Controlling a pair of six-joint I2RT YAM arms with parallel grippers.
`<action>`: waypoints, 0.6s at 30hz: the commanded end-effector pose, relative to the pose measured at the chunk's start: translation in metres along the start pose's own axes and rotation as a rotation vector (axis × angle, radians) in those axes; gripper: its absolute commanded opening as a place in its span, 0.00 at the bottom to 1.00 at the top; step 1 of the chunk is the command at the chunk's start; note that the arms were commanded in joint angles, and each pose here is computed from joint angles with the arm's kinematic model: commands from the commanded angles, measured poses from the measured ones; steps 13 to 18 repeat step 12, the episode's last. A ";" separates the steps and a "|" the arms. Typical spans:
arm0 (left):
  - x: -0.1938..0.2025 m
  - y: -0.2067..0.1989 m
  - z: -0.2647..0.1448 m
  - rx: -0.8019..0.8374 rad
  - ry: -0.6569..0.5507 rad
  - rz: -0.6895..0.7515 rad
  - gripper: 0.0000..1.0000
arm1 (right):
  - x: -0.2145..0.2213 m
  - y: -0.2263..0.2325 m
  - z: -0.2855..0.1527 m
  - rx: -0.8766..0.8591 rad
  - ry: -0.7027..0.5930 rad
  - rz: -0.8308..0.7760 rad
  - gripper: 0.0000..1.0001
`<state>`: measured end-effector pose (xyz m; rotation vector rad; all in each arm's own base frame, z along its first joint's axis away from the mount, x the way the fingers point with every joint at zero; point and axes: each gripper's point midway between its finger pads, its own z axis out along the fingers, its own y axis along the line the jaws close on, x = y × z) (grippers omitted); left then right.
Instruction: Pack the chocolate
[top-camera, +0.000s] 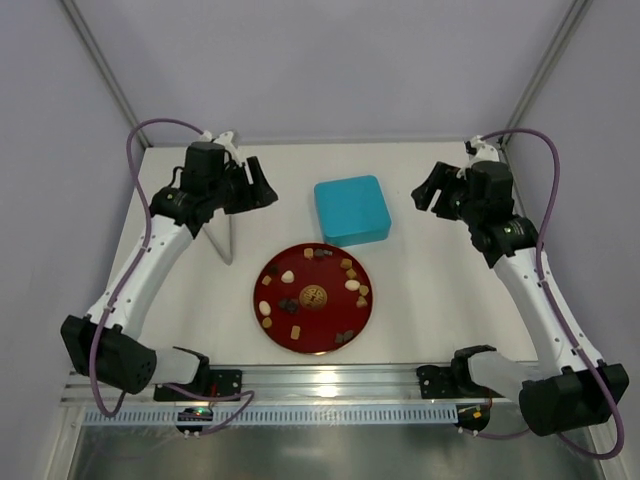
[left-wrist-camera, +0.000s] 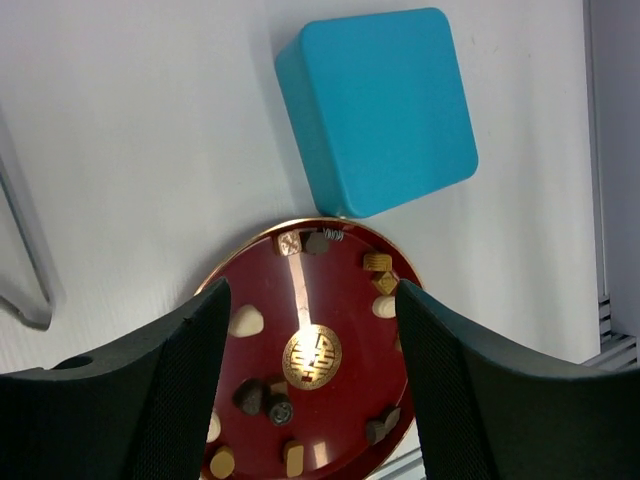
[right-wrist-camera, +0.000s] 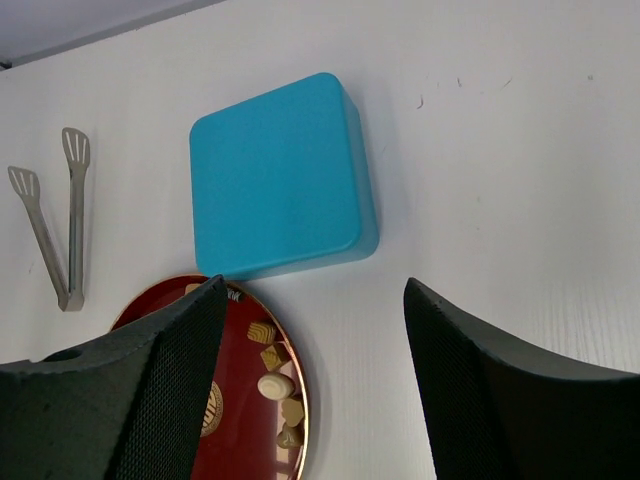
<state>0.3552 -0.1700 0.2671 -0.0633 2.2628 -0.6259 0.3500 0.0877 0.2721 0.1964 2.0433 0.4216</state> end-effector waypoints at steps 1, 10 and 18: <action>0.004 0.010 -0.016 -0.032 -0.058 0.033 0.66 | -0.001 -0.001 -0.014 -0.014 -0.054 -0.001 0.73; 0.022 0.017 -0.035 -0.034 -0.071 0.054 0.67 | -0.002 -0.004 -0.033 -0.009 -0.100 -0.025 0.74; 0.024 0.016 -0.036 -0.026 -0.067 0.055 0.67 | -0.008 -0.005 -0.036 0.006 -0.128 -0.019 0.75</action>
